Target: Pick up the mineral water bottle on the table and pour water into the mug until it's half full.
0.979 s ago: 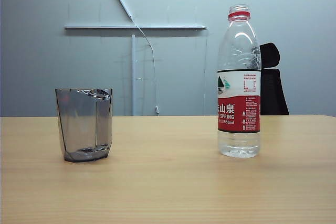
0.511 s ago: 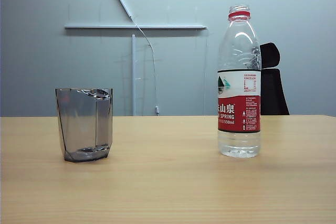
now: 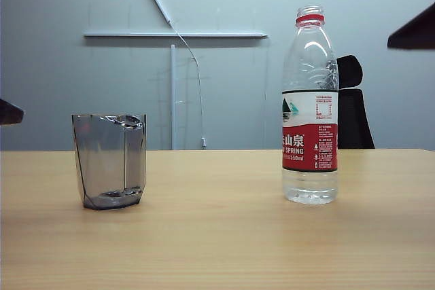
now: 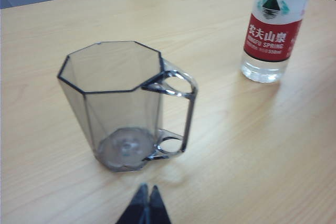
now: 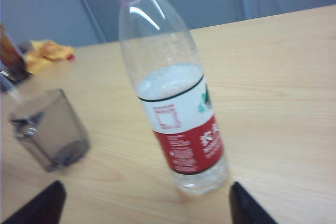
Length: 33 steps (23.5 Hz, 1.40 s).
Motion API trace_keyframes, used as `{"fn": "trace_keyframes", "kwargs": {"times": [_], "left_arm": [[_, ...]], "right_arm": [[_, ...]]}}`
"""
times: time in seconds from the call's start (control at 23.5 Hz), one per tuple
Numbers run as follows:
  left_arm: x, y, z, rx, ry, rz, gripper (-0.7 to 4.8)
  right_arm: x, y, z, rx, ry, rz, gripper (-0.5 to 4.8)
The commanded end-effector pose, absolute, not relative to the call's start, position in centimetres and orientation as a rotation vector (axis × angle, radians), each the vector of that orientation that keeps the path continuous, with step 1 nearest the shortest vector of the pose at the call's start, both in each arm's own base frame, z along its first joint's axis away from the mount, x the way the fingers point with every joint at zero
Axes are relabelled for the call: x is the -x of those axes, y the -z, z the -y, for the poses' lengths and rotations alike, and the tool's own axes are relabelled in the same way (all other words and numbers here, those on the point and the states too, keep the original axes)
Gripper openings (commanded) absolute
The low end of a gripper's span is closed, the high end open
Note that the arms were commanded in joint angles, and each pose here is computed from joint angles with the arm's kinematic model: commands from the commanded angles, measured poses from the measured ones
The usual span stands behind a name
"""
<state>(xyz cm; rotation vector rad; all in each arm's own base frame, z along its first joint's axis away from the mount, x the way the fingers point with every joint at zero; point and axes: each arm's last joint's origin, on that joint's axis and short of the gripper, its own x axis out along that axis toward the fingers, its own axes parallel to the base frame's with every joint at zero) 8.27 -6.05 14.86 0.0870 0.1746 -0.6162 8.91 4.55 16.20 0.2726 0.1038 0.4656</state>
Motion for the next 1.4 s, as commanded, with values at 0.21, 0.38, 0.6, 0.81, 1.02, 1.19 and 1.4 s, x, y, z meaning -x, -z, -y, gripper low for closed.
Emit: {"fn": "trace_keyframes", "kwargs": {"times": [0.21, 0.38, 0.6, 0.81, 1.02, 1.19, 1.4], "left_arm": [[-8.3, -15.1, 6.1, -0.079, 0.617, -0.161, -0.02], [-8.3, -15.1, 6.1, -0.079, 0.619, -0.161, -0.02], [-8.3, -15.1, 6.1, -0.079, 0.619, -0.161, -0.02], [-8.3, -15.1, 6.1, -0.079, 0.619, -0.161, -0.02], [-8.3, -15.1, 6.1, -0.079, 0.619, -0.161, -0.02], [-8.3, -15.1, 6.1, -0.079, 0.619, -0.161, -0.02], [-8.3, -15.1, 6.1, -0.079, 0.619, -0.16, -0.02]], "right_arm": [[-9.8, -16.2, -6.8, -0.178, -0.36, -0.075, 4.79], [-12.0, -15.7, -8.4, -0.156, -0.338, -0.062, 4.79], [-15.4, -14.6, -11.2, -0.127, -0.333, -0.102, 4.79], [-17.8, -13.4, -13.0, -0.133, -0.298, -0.062, 4.79], [-20.1, -12.2, -14.3, -0.116, -0.272, -0.09, 4.79], [-21.5, -12.1, -15.0, -0.12, -0.251, -0.082, 4.79], [-21.8, -12.3, -15.1, -0.124, -0.218, -0.071, 4.62]]}}
